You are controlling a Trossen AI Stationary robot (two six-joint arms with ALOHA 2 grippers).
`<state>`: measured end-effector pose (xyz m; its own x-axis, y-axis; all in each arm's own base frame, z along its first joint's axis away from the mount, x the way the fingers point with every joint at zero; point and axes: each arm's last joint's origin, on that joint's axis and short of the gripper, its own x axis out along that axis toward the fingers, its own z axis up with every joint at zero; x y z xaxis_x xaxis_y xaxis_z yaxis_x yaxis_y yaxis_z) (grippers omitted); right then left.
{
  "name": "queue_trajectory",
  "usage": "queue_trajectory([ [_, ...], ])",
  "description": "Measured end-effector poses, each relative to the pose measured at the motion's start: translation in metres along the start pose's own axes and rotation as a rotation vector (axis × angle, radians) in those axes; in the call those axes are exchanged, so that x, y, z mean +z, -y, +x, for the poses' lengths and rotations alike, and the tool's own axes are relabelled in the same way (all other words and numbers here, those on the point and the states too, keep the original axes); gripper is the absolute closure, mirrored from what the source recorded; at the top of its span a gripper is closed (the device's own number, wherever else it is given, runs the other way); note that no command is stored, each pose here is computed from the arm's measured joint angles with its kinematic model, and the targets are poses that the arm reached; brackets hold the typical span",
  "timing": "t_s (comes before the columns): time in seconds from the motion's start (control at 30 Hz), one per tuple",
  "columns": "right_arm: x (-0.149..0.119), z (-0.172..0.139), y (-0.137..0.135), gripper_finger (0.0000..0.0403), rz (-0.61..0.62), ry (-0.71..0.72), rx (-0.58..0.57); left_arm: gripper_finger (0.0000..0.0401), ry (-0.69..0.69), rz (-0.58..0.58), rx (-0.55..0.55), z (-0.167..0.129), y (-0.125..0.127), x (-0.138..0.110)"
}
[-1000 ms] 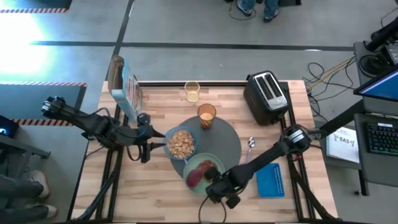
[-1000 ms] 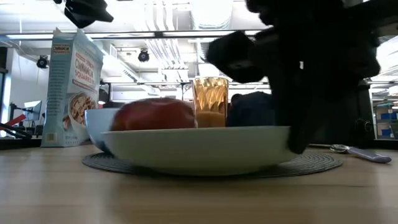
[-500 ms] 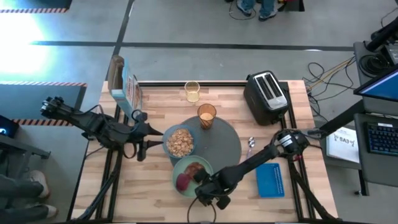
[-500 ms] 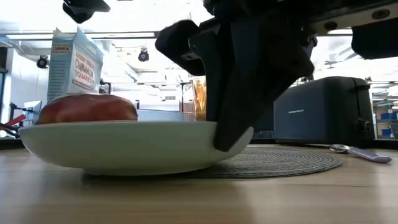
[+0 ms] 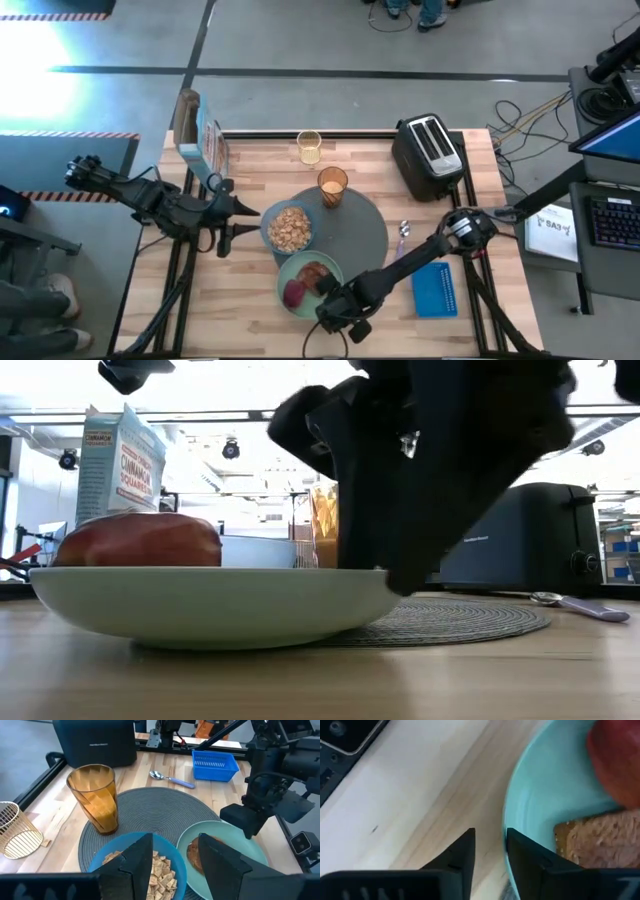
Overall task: Arrange a breakfast setting
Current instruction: Move the green plate to the bottom side of the table mat, then move the blue bowl to the right side of the table mat
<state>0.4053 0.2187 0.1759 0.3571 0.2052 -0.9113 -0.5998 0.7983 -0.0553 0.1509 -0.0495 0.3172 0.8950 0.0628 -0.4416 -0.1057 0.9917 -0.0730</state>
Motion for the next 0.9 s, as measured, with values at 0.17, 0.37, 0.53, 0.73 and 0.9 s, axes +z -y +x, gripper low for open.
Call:
queue_trajectory([
  [0.17, 0.0, -0.021, 0.002, 0.0273, 0.085, -0.004, -0.03, 0.026, 0.005, -0.009, -0.002, -0.001, -0.001, 0.0],
  [0.37, 0.006, -0.07, 0.015, 0.0263, 0.3, 0.103, -0.265, 0.026, 0.002, -0.005, -0.001, -0.002, -0.001, 0.0],
  [0.53, -0.014, -0.088, 0.068, 0.0272, 0.913, 0.167, -0.519, 0.026, 0.008, -0.05, 0.016, -0.002, -0.001, 0.0],
  [0.73, -0.042, -0.083, 0.126, 0.0277, 1.377, 0.144, -0.434, 0.026, 0.027, -0.118, 0.056, -0.002, -0.003, 0.001],
  [0.9, -0.045, -0.083, 0.151, 0.0273, 1.462, 0.238, -0.399, 0.026, 0.029, -0.111, 0.053, -0.005, -0.004, 0.0],
])
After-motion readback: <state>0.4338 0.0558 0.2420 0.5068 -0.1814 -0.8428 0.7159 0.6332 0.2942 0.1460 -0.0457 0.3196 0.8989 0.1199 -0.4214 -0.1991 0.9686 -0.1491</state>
